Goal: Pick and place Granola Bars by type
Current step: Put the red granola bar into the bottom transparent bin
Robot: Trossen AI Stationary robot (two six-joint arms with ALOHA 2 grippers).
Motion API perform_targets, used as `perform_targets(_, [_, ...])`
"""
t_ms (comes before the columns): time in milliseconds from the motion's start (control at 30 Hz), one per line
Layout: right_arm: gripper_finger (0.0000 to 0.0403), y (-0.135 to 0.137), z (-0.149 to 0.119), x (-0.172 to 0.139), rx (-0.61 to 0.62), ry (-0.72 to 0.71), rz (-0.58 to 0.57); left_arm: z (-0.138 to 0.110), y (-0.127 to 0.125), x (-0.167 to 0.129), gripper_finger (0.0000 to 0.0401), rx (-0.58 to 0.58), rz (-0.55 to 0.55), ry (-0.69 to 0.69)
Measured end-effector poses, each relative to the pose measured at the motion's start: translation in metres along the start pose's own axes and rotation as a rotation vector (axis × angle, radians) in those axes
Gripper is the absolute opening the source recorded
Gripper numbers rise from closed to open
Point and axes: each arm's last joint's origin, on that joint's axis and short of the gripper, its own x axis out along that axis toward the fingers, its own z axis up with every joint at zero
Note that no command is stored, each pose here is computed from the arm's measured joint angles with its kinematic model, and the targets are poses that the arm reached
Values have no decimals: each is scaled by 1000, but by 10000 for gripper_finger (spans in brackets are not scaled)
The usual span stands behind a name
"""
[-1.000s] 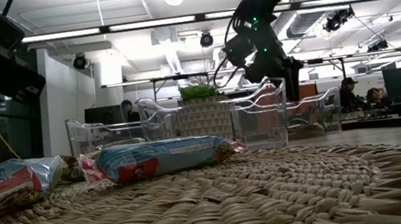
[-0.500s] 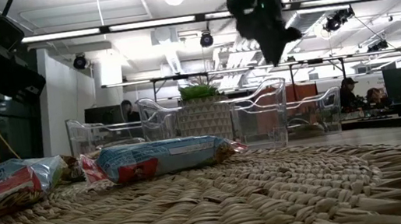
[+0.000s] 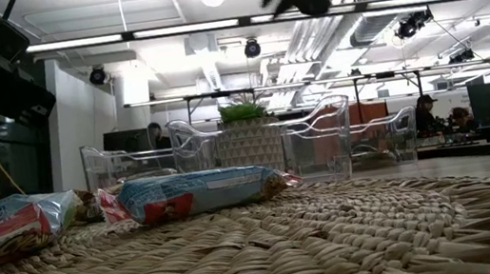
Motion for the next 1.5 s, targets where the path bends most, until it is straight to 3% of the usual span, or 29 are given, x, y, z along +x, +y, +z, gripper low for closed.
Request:
perform_targets(300, [108, 68, -10, 10, -210, -156, 207, 0, 0, 0, 1, 0, 1, 0])
perform_targets(467, [108, 104, -29, 13, -407, -195, 268, 0, 0, 0, 1, 0, 1, 0])
perform_targets(767, [108, 158, -78, 45, -719, -194, 208, 0, 0, 0, 1, 0, 5, -1])
perform_targets(1233, [108, 187, -149, 135, -918, 101, 202, 0, 0, 0, 1, 0, 4, 0])
perform_targets(1500, [108, 182, -184, 175, -990, 293, 136, 0, 0, 0, 1, 0, 3, 0])
